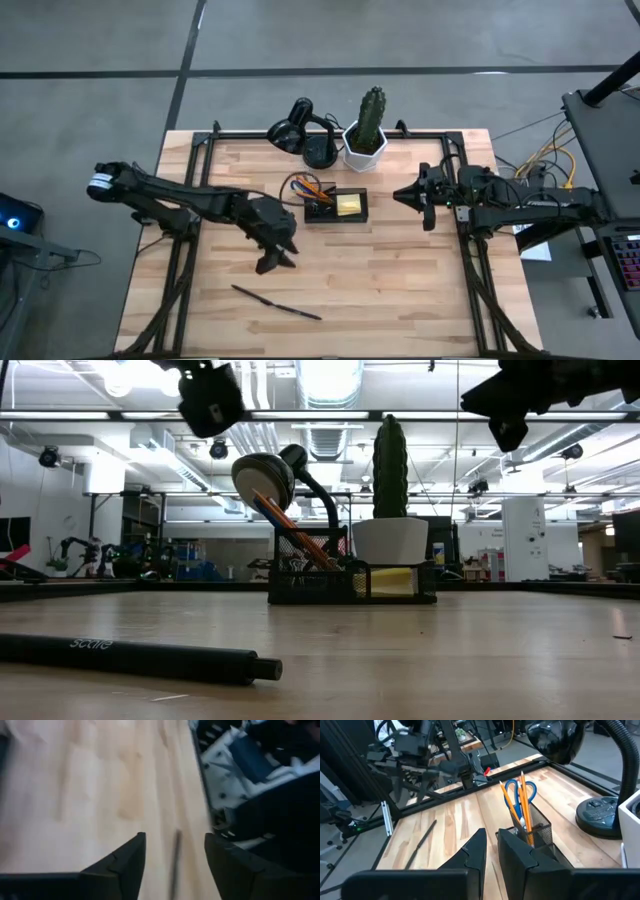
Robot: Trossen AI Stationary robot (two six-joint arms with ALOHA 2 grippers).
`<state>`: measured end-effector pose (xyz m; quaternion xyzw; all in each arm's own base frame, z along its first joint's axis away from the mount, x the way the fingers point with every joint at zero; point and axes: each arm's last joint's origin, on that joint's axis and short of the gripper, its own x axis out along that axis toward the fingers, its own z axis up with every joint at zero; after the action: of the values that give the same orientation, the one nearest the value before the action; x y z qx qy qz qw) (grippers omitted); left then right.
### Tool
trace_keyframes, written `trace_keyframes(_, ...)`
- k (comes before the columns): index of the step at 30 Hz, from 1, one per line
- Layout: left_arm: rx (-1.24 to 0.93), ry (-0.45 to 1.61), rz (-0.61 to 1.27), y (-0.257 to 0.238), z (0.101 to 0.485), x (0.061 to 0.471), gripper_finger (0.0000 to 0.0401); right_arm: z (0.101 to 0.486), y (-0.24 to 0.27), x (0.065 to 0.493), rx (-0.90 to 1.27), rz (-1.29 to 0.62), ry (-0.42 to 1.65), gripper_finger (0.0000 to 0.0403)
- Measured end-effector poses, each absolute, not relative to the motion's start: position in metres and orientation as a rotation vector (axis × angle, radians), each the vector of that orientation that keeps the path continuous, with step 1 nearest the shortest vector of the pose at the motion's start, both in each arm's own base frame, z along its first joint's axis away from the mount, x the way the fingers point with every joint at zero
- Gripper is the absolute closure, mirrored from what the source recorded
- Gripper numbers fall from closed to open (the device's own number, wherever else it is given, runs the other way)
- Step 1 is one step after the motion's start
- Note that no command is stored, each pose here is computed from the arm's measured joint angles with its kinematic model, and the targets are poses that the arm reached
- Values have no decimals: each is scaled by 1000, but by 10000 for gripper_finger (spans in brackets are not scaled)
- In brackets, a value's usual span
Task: Pick and place office supplies into organizer
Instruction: Put the left black pen into the black desk organizer
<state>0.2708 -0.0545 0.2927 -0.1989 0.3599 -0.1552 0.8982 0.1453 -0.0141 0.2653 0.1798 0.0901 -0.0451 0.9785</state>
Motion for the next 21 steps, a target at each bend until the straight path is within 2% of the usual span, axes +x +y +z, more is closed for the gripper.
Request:
trace_keyframes(4,-508,877,-319,-65,286,269,204,265,-14,145,357,-91,182,364)
trace_keyframes(9,-480,976,-345,-83,278,262,203,265,-14,145,355,-91,184,364)
trace_keyframes(21,-201,1334,-285,-132,232,239,203,265,-14,145,355,-92,189,364)
